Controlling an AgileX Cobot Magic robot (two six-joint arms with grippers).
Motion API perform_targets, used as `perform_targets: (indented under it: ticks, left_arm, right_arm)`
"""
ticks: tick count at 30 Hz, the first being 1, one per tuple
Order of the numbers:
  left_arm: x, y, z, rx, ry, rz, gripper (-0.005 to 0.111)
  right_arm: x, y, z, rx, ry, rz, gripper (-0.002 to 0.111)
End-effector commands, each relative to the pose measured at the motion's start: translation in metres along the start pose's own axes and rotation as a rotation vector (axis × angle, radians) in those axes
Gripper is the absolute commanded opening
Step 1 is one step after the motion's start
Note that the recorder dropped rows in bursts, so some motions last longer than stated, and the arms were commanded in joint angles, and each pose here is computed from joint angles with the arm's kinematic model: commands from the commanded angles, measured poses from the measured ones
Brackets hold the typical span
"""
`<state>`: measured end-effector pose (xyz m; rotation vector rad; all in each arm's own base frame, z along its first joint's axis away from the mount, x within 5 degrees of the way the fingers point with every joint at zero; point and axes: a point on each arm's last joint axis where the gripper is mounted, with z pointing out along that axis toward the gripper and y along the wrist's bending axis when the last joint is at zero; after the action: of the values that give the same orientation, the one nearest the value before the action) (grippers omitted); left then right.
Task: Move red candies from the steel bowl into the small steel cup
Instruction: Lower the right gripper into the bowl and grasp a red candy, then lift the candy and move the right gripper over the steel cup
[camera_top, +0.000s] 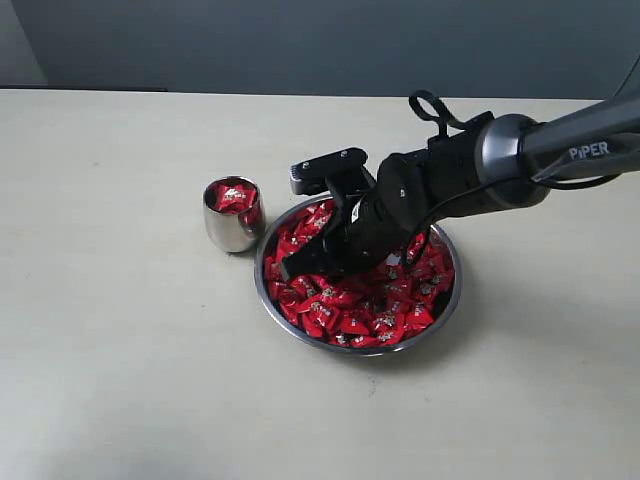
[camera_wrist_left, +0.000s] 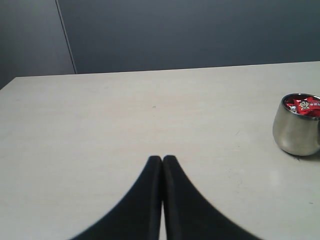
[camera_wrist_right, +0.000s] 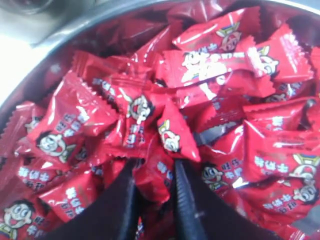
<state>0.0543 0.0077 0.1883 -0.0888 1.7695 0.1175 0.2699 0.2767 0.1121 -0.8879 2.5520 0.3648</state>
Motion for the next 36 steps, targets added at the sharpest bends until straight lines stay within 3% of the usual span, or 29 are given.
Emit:
perform_targets:
  ticks: [1, 13, 22, 29, 36]
  left_arm:
    - [0.001, 0.000, 0.000, 0.000, -0.003, -0.005, 0.000]
    - [0.001, 0.000, 0.000, 0.000, -0.003, -0.005, 0.000]
    - [0.001, 0.000, 0.000, 0.000, -0.003, -0.005, 0.000]
    - [0.001, 0.000, 0.000, 0.000, -0.003, -0.005, 0.000]
    - [0.001, 0.000, 0.000, 0.000, -0.003, -0.005, 0.000]
  right_arm:
    - [-0.004, -0.001, -0.008, 0.003, -0.015, -0.015, 0.000]
    - [-0.027, 0.002, -0.059, 0.011, -0.160, -0.083, 0.000]
    - [-0.042, -0.009, -0.061, 0.025, -0.512, 0.014, -0.001]
    - [-0.045, -0.004, -0.049, 0.019, -0.590, -0.200, -0.001]
    - [-0.049, 0.014, -0.046, -0.144, -0.648, -0.349, -0.001]
